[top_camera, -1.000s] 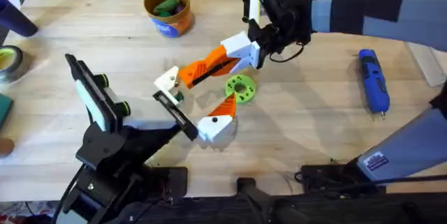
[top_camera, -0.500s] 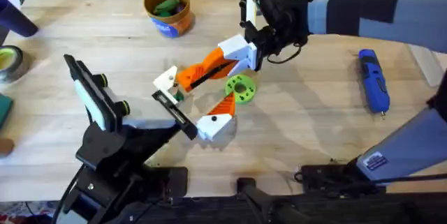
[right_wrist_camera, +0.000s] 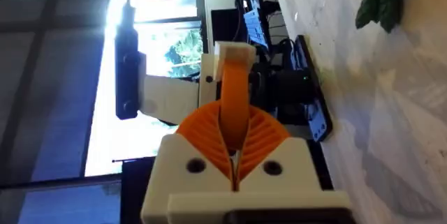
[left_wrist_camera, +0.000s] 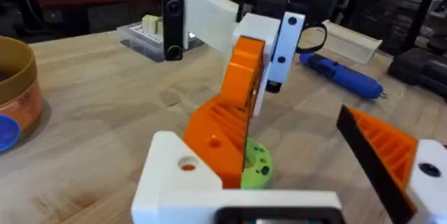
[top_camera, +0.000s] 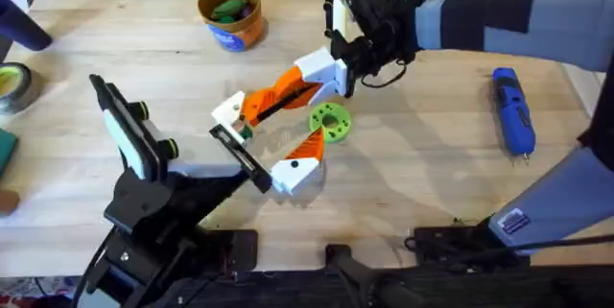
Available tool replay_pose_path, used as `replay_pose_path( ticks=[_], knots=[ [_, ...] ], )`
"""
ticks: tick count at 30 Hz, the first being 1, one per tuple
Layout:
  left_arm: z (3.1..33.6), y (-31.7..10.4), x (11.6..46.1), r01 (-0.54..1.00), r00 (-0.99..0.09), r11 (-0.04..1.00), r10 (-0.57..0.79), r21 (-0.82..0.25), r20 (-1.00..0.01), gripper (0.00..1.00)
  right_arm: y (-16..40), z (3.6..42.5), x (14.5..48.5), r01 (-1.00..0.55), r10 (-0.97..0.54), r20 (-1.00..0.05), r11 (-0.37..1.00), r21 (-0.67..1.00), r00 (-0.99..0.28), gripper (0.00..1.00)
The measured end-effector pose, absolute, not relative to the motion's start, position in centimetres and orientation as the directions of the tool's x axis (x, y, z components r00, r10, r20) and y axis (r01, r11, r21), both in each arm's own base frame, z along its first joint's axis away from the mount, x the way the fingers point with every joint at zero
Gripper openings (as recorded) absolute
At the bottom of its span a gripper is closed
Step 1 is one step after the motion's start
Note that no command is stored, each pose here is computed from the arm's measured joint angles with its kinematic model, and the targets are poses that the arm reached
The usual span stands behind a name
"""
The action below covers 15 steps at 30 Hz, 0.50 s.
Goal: Pick up the gripper from the table and insert it into the empty holder that is missing its gripper. Then pick up a screw, insert it into the mounting hole, and use the screwdriver to tighten it. Finally, clean up the table by picking up the vegetable and placing it into the bucket.
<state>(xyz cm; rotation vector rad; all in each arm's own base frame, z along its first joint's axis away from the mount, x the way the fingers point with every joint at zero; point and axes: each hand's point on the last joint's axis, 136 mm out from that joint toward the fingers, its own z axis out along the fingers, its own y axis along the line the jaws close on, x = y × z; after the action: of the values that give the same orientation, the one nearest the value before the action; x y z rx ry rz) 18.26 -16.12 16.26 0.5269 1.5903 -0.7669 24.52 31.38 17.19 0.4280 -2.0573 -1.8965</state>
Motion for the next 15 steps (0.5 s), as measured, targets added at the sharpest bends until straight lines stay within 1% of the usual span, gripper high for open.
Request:
replay_pose_path(
  ticks=[3,12,15],
  knots=[
    [16.3,-16.0,18.3,0.710,-0.165,0.681,-0.089,-0.180,-0.982,0.993,31.6,17.2,24.3,-0.001,-0.426,0.034,0.082,0.997,-0.904,0.010],
    [16.2,-15.1,19.2,0.661,-0.159,0.729,-0.095,-0.177,-0.983,0.993,33.1,17.5,24.7,-0.057,-0.439,-0.023,0.065,0.996,-0.898,0.010],
    [16.1,-14.8,19.5,0.646,-0.157,0.743,-0.097,-0.176,-0.983,0.993,33.5,17.6,25.0,-0.059,-0.433,-0.021,0.074,0.996,-0.901,0.010]
  ],
)
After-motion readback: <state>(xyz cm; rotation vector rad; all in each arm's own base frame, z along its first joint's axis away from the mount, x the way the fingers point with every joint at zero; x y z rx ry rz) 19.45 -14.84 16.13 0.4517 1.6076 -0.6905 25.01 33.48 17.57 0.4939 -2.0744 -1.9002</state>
